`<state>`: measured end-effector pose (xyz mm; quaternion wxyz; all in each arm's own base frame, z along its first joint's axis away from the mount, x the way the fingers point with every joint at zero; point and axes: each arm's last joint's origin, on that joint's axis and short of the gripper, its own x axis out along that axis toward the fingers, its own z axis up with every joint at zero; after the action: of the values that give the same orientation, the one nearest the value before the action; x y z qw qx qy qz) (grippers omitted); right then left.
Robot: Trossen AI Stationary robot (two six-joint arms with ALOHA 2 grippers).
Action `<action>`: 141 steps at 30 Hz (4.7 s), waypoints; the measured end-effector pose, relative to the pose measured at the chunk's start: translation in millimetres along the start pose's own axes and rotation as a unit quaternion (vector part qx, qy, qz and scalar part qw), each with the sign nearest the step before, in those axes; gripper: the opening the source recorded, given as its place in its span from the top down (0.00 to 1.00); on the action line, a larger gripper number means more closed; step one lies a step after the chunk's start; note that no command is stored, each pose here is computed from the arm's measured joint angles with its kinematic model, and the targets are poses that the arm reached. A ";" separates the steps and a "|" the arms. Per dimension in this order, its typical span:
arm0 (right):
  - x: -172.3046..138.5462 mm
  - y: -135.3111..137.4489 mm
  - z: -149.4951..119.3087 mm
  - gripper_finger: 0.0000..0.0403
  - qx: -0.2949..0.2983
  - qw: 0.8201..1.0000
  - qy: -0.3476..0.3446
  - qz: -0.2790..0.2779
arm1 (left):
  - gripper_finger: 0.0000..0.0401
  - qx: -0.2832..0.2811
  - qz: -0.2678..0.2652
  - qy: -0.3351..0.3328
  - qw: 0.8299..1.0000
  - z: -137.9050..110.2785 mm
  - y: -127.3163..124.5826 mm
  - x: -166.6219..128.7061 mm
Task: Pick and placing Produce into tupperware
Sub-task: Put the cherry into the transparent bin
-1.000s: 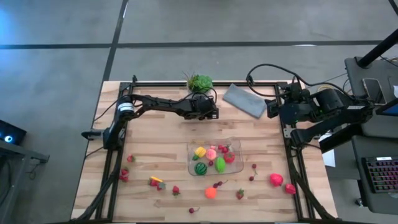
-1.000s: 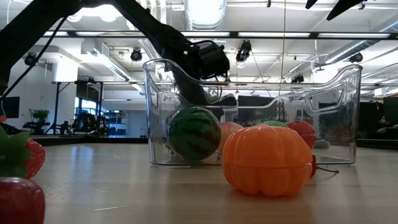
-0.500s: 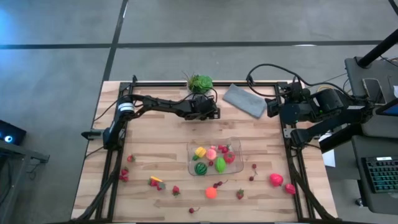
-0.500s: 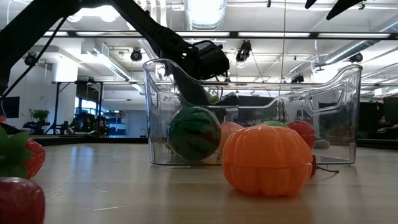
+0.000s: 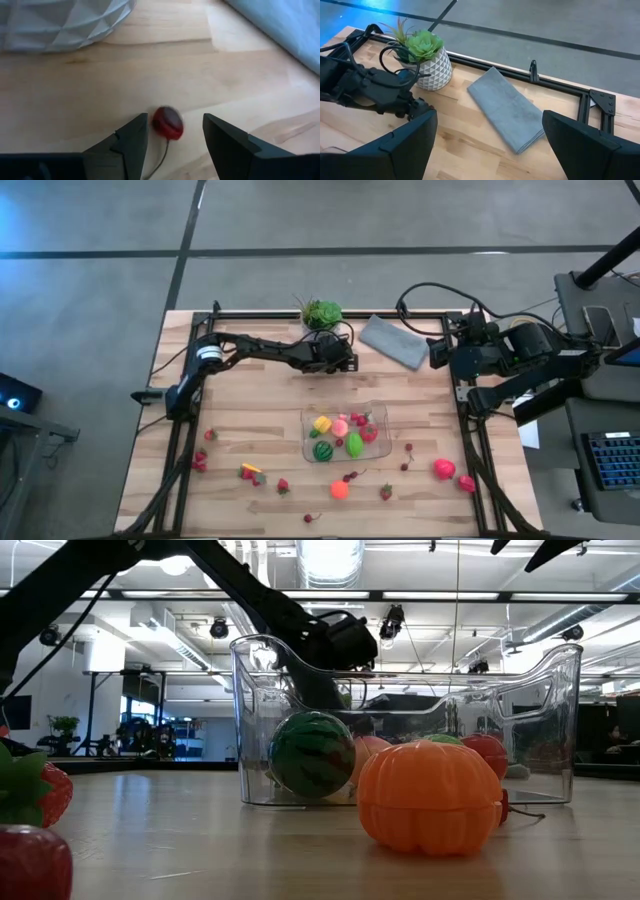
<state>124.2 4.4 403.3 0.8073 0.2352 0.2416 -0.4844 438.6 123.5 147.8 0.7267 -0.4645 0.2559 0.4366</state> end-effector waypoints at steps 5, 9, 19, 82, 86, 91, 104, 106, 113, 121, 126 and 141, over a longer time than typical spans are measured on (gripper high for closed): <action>0.0 -0.1 0.2 0.13 -0.002 1.000 -0.003 -0.001 | 0.57 0.008 0.000 0.000 1.000 0.1 -0.2 0.0; 0.0 -0.1 0.2 0.13 -0.009 1.000 -0.003 -0.001 | 0.64 0.015 0.004 0.001 1.000 -0.2 0.5 -0.1; 0.0 -0.1 0.2 0.13 -0.009 1.000 -0.003 -0.001 | 0.73 0.015 0.002 0.001 1.000 -0.1 0.2 -0.1; 0.1 0.2 0.1 0.13 -0.026 1.000 -0.003 -0.001 | 0.69 0.106 0.004 0.000 0.994 6.7 -7.8 -20.7; 0.1 0.3 0.1 0.13 -0.026 1.000 -0.003 -0.001 | 0.69 0.102 -0.006 0.000 0.995 4.7 -8.3 -14.0; 0.2 0.2 0.1 0.13 -0.026 1.000 -0.003 -0.002 | 0.69 0.090 -0.008 0.000 0.996 4.1 -8.3 -12.2; 0.1 0.1 0.1 0.13 -0.026 1.000 -0.003 -0.002 | 0.69 0.090 -0.006 0.000 0.996 2.5 -5.2 -8.8; 0.2 0.2 0.0 0.13 -0.027 1.000 -0.003 -0.002 | 0.69 0.091 -0.006 -0.003 0.996 3.0 -5.7 -9.0; 0.2 0.2 0.0 0.13 -0.027 1.000 -0.003 -0.002 | 0.69 0.091 -0.010 -0.007 0.996 3.3 -6.5 -8.8; 0.2 0.2 0.0 0.13 -0.030 1.000 -0.003 -0.002 | 0.69 0.092 -0.003 -0.016 0.996 3.0 -4.8 -7.9; 0.2 0.2 0.0 0.13 -0.031 1.000 -0.003 -0.002 | 0.69 0.091 0.008 -0.009 0.996 -1.9 3.3 -4.0; 0.2 0.2 0.0 0.13 -0.031 1.000 -0.003 -0.002 | 0.69 0.072 0.000 0.019 0.997 -6.0 7.5 -2.0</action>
<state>124.5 4.3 403.2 0.8140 0.2081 0.2545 -0.4790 431.3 118.8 143.3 0.7533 -0.4193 0.3006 0.4080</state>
